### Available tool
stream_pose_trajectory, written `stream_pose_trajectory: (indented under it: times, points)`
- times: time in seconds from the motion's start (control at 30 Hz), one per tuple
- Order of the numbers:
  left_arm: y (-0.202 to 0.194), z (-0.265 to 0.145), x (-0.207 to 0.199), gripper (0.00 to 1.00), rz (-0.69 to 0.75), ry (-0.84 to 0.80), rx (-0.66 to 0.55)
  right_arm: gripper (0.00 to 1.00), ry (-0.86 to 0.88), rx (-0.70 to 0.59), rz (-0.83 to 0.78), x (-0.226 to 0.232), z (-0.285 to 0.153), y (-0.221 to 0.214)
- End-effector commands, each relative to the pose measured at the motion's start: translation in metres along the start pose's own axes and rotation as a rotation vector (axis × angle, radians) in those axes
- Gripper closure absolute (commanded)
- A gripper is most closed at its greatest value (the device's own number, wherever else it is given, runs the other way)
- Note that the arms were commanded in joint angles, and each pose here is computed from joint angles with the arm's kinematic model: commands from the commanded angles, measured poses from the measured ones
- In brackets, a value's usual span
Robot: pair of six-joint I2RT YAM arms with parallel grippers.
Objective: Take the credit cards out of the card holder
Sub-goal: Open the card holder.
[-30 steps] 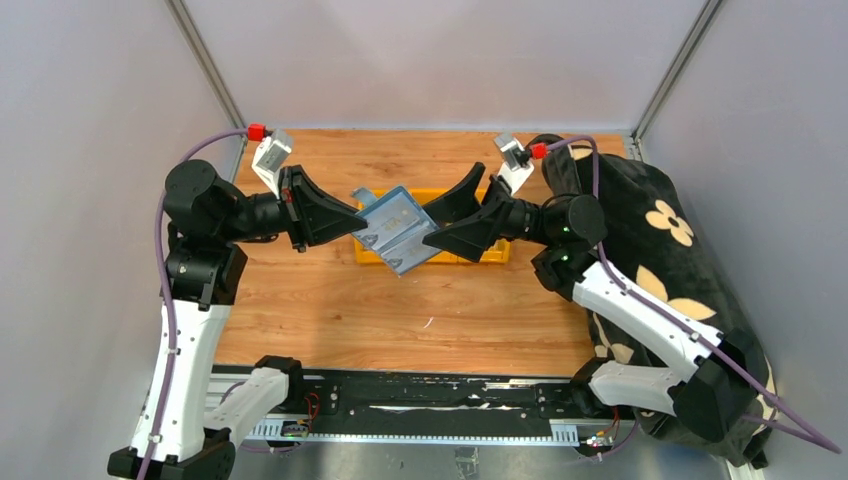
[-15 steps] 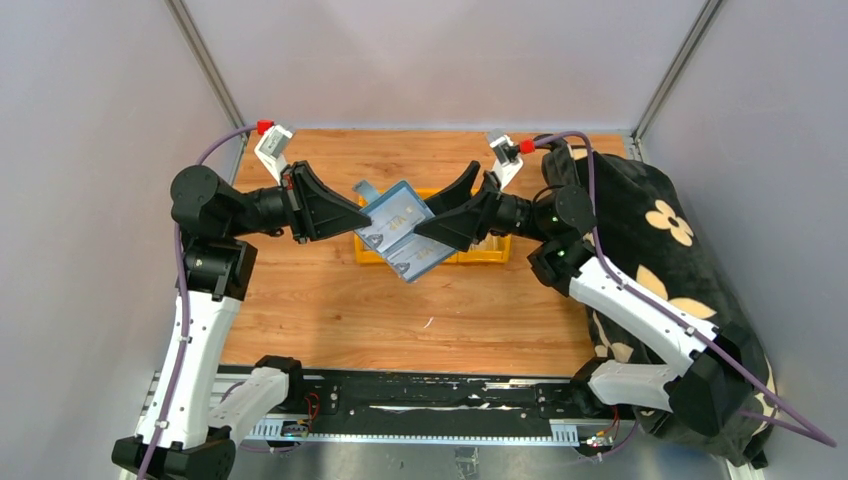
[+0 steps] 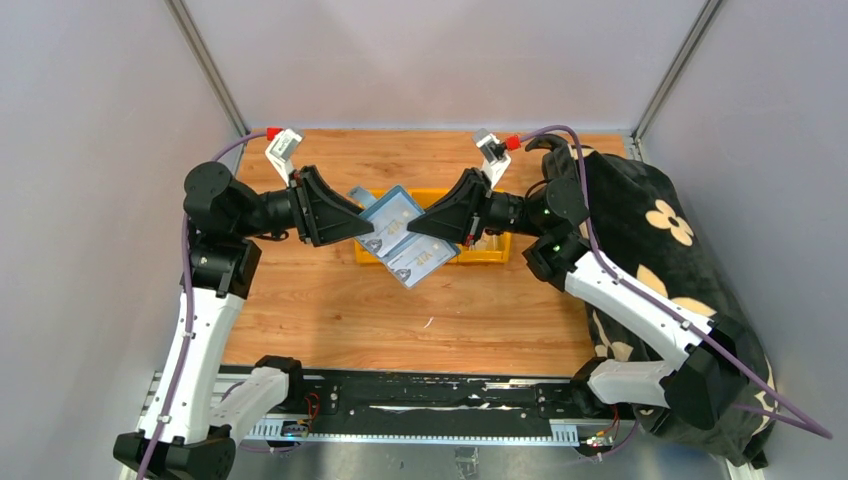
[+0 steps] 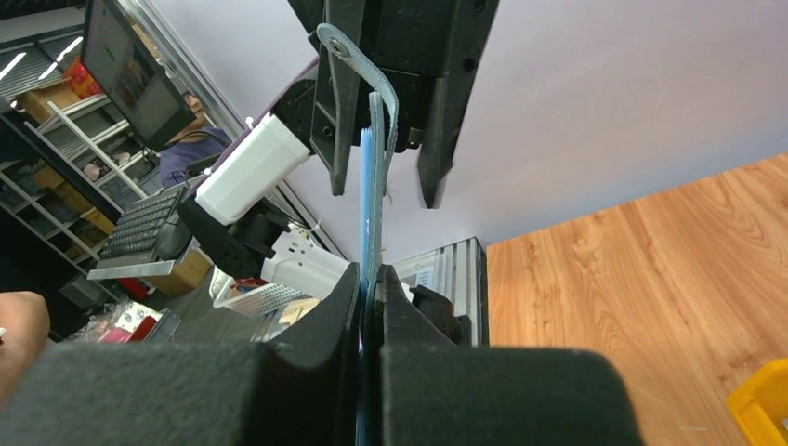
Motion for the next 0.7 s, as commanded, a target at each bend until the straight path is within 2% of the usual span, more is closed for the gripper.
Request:
stream_pose_trajectory:
  times: [0.0,0.1,0.3,0.6,0.63,0.67]
  points:
    - [-0.004,0.001,0.013,0.43,-0.024,0.056,0.01,1.0,0.013,0.058,-0.033,0.01,0.004,0.005]
    - [-0.003,0.003,0.017,0.42,-0.03,0.045,-0.012,1.0,0.02,0.101,-0.034,0.01,0.005,0.004]
    - [-0.011,0.009,0.023,0.5,-0.066,0.023,0.013,1.0,0.006,0.164,-0.04,0.009,0.011,0.002]
    - [-0.019,0.013,0.028,0.83,-0.13,-0.024,0.06,1.0,0.032,0.195,-0.051,0.007,0.016,-0.004]
    - [-0.019,0.014,0.03,0.87,-0.135,-0.029,0.059,0.98,0.035,0.192,-0.055,0.007,0.017,-0.003]
    - [-0.021,0.014,0.032,0.92,-0.154,-0.03,0.061,0.91,0.028,0.187,-0.059,0.006,0.017,-0.002]
Point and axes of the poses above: each gripper's point midway between its finger pads, its own z axis out along the fingers, its own x axis along the line the jaws close on, y = z × x, the point moved 7 cm from there along -z, back along the fingers, and after that the axes turned 7 degrees about z, right-handed, at the moved point
